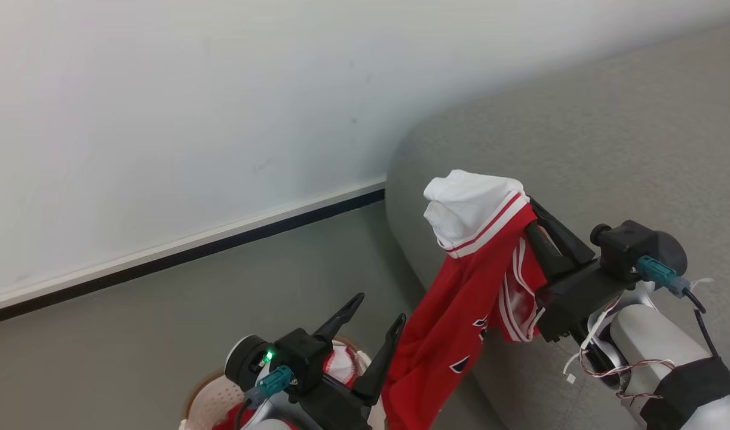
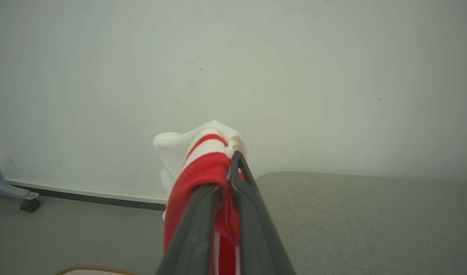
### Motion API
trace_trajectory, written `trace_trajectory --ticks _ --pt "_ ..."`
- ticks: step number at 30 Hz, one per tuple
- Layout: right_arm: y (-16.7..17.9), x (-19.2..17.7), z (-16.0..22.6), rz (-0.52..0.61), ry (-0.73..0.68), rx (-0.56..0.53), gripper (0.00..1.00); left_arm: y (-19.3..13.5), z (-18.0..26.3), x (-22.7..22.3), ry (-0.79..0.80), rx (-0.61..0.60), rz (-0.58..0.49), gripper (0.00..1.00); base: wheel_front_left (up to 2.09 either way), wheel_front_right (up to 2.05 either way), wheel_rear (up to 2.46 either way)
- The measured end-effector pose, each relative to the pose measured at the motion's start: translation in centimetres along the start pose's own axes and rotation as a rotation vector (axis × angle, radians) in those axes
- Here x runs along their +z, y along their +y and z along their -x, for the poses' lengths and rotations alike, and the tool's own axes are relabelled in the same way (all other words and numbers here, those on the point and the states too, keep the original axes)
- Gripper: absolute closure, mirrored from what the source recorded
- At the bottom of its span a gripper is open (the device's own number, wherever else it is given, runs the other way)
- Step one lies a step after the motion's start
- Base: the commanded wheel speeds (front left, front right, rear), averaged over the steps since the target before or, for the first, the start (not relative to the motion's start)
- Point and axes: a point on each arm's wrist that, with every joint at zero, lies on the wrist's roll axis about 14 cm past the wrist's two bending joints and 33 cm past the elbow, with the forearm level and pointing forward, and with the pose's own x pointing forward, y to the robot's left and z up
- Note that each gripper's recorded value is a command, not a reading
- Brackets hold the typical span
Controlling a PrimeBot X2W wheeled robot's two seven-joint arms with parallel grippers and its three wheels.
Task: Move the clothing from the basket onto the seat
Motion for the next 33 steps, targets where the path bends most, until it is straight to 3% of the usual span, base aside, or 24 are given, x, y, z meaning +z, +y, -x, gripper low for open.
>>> trace_trajectory --ticks 12,19,24,33 --pt "-4.2 0.5 3.6 0.036 -0.003 -0.135 1.0 -4.2 -2.5 -1.1 0.025 -0.151 0.026 0.0 0.0 0.0 0.0" --pt "-5.9 1.0 2.3 0.069 -0.005 -0.158 1.0 -3.6 -3.6 -2.3 0.055 -0.17 0.054 0.0 0.0 0.0 0.0" --pt "-7.5 5.2 -1.5 0.155 -0.096 -0.144 1.0 -1.5 -4.8 -1.8 0.037 -0.146 0.053 0.0 0.0 0.0 0.0" --pt "-10.8 15.9 -9.6 0.291 -0.302 -0.148 1.0 3.7 -6.2 -1.4 0.005 -0.067 0.054 0.0 0.0 0.0 0.0"
